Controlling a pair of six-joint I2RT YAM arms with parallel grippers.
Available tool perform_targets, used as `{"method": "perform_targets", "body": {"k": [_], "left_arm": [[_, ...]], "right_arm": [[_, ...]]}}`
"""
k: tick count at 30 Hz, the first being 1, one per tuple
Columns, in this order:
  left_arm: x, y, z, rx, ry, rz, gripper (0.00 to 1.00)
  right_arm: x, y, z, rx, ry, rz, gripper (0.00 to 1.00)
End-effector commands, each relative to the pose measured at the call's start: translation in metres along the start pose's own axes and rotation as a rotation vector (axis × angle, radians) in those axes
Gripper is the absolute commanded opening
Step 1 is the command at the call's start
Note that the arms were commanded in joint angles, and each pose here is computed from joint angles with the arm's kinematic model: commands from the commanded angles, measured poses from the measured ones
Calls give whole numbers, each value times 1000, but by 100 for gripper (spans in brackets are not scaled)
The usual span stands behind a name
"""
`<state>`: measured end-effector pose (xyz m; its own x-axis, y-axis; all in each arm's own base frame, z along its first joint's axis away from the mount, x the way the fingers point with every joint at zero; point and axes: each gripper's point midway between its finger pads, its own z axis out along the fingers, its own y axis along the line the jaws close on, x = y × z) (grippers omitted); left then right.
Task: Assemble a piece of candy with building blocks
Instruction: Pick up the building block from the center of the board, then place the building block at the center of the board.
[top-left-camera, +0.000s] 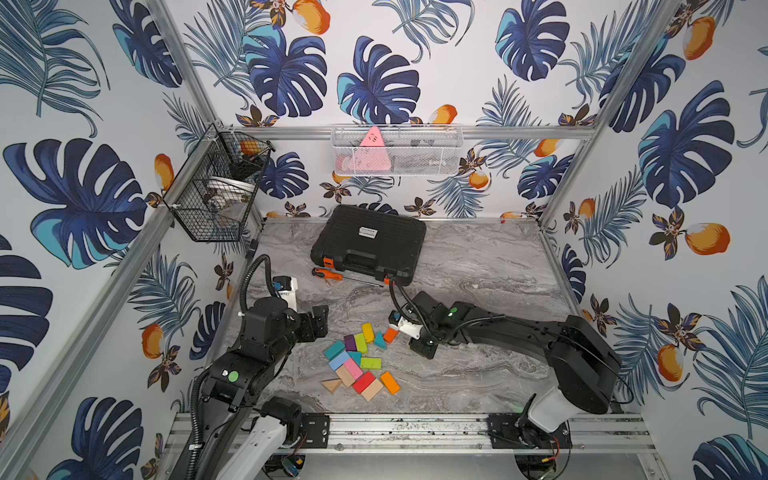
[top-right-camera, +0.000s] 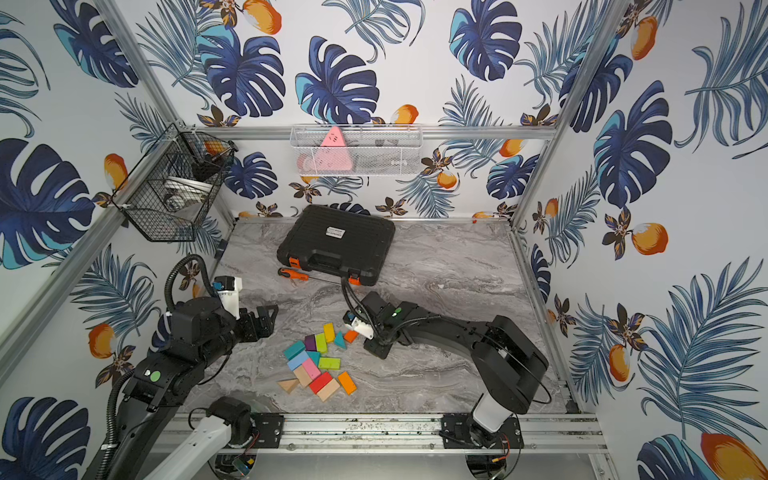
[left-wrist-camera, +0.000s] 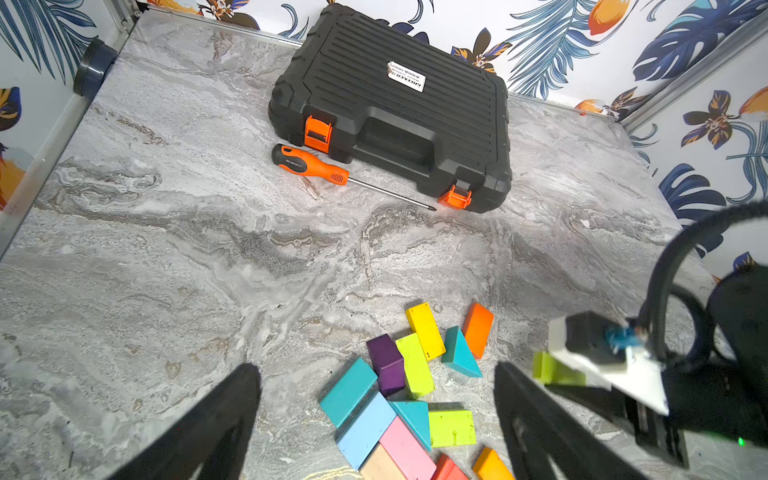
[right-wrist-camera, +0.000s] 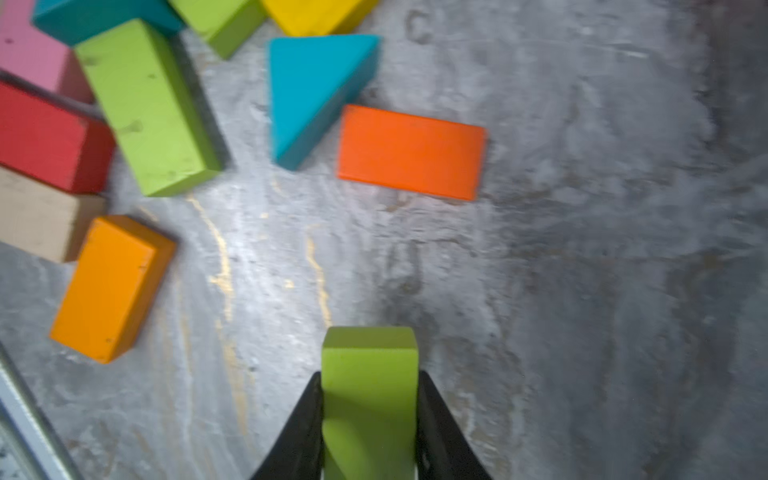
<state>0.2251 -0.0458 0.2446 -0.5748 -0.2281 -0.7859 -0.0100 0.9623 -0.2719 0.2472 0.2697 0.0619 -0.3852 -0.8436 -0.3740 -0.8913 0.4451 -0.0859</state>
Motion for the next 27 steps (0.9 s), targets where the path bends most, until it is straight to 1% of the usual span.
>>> {"method": "perform_targets", "body": {"k": [1,3,4,5,7,9,10,13,15,17,21,22,27], "left_arm": [[-2,-2,0,9,-9,12,92],[-2,-2,0,9,-8,12,92],[-2,-2,1,8,-7,11,92],[-2,-1,1,6,-5,12,92],[-2,-2,1,9,-3,12,92],[-2,-3,2,16,-3,13,92],[-1,-3,2,16,-1,14,92],[1,-4,5,19,17,16,92],[2,-5,6,24,22,16,92],[2,-6,7,28,25,17,92],[3,-7,9,31,34,17,92],[3,-7,9,33,34,17,92],[4,-7,12,32,45,16,92]], "right_arm": [[-18,-28,-7,-44,-92,-77,29],[-15,-46,1,-48,-89,-143,30],[-12,-56,7,-42,-77,-149,30],[-19,-69,6,-40,-74,-155,30],[-18,-81,14,-95,-44,-155,31],[-16,-86,21,-115,-3,-201,32],[-17,-89,22,-115,-5,-230,32],[-18,-89,26,-163,-31,-305,32],[-14,-85,30,-211,-17,-336,32],[-10,-84,36,-231,3,-361,32],[-9,-87,44,-220,9,-387,32],[-3,-86,56,-237,27,-384,32],[8,-82,69,-280,70,-398,33]]}}
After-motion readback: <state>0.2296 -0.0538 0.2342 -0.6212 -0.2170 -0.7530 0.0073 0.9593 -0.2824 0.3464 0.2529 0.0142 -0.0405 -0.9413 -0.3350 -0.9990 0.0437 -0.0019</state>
